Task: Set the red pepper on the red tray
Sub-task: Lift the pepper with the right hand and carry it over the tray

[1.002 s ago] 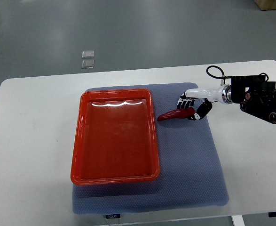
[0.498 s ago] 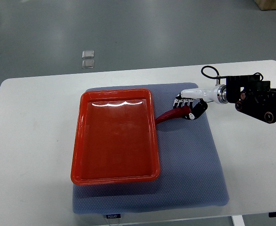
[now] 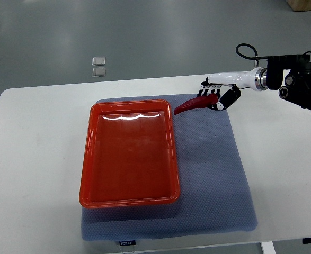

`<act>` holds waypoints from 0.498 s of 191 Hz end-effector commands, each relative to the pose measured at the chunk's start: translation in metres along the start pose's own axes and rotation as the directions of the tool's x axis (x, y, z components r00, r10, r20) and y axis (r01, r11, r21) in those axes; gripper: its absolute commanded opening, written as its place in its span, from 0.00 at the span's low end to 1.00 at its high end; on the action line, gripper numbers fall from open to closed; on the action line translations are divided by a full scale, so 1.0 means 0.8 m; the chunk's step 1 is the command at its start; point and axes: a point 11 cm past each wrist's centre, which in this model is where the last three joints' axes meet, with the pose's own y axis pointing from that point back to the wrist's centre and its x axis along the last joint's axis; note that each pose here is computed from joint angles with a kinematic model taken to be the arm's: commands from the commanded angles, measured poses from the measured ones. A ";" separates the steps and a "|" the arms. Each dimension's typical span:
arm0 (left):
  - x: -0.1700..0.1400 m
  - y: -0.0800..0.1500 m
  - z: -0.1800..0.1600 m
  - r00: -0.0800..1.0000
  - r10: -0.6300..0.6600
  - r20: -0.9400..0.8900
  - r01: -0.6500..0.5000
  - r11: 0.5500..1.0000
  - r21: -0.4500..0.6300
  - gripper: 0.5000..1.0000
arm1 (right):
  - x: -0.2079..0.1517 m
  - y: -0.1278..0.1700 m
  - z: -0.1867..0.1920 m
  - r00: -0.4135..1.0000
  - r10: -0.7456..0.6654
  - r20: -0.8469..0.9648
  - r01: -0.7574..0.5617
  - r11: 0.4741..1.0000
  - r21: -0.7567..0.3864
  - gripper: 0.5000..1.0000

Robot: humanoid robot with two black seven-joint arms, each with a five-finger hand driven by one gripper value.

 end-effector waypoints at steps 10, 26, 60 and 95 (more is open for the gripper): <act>-0.001 0.000 0.000 1.000 -0.002 0.001 0.002 1.000 0.000 1.00 | 0.013 -0.012 -0.028 1.000 0.008 -0.016 -0.008 0.999 0.043 0.00; -0.001 0.000 0.000 1.000 -0.003 0.001 0.003 1.000 0.000 1.00 | 0.006 -0.032 -0.058 1.000 -0.003 -0.012 0.004 0.995 0.097 0.00; -0.001 0.000 0.000 1.000 -0.003 0.001 0.003 1.000 0.000 1.00 | -0.018 -0.077 -0.114 0.999 -0.031 -0.031 0.036 0.983 0.179 0.00; -0.002 0.000 0.000 1.000 -0.005 0.001 0.005 1.000 0.000 1.00 | -0.049 -0.113 -0.151 0.998 -0.054 -0.043 0.063 0.974 0.219 0.00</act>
